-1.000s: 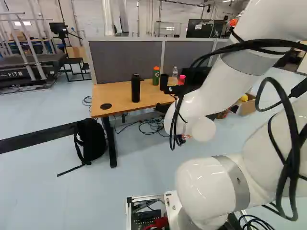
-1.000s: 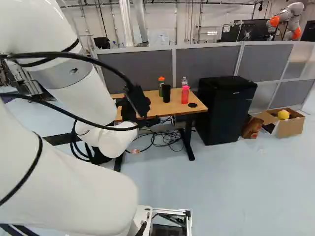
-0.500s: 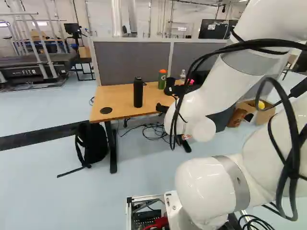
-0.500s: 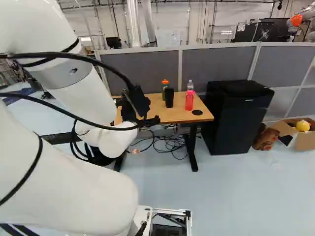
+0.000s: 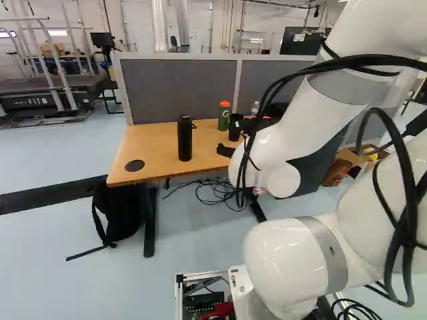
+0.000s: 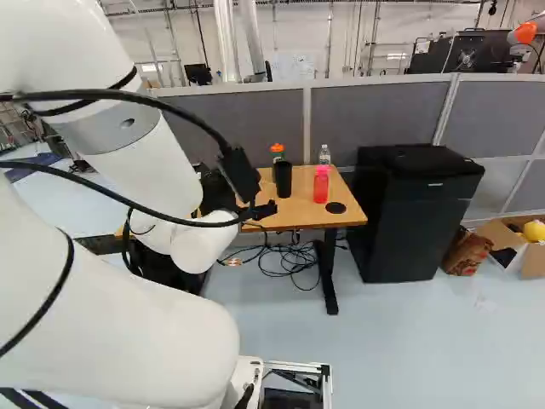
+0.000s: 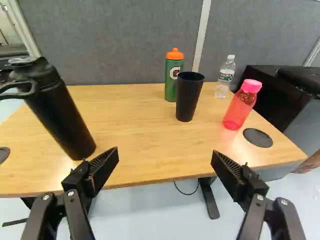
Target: Pick up the green bottle from the table
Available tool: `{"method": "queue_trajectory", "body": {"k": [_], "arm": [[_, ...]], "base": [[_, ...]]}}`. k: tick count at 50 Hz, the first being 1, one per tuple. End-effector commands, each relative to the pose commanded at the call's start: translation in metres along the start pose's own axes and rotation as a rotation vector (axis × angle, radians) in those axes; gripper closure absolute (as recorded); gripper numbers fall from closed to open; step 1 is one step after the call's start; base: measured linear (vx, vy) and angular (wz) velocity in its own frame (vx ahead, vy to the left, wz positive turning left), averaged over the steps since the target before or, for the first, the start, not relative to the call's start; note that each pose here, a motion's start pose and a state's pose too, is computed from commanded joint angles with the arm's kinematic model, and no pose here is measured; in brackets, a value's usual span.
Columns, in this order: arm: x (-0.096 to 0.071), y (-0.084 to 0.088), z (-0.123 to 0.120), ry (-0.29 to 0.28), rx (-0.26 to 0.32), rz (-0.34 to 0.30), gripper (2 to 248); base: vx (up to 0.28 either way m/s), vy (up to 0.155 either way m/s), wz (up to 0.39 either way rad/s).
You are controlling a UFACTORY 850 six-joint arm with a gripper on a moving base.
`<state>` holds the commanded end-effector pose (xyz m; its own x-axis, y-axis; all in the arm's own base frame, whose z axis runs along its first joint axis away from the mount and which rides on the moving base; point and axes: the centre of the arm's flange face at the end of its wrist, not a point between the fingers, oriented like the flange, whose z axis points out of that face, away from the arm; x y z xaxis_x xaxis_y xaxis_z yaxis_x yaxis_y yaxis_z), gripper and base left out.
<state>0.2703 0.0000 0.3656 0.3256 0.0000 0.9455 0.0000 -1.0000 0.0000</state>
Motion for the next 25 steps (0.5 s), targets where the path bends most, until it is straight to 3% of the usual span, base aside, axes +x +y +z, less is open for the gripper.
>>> {"method": "queue_trajectory", "body": {"k": [25], "arm": [[0.0, 0.0, 0.0, 0.0, 0.0, 0.0, 3]], "base": [[0.146, -0.062, -0.007]]}}
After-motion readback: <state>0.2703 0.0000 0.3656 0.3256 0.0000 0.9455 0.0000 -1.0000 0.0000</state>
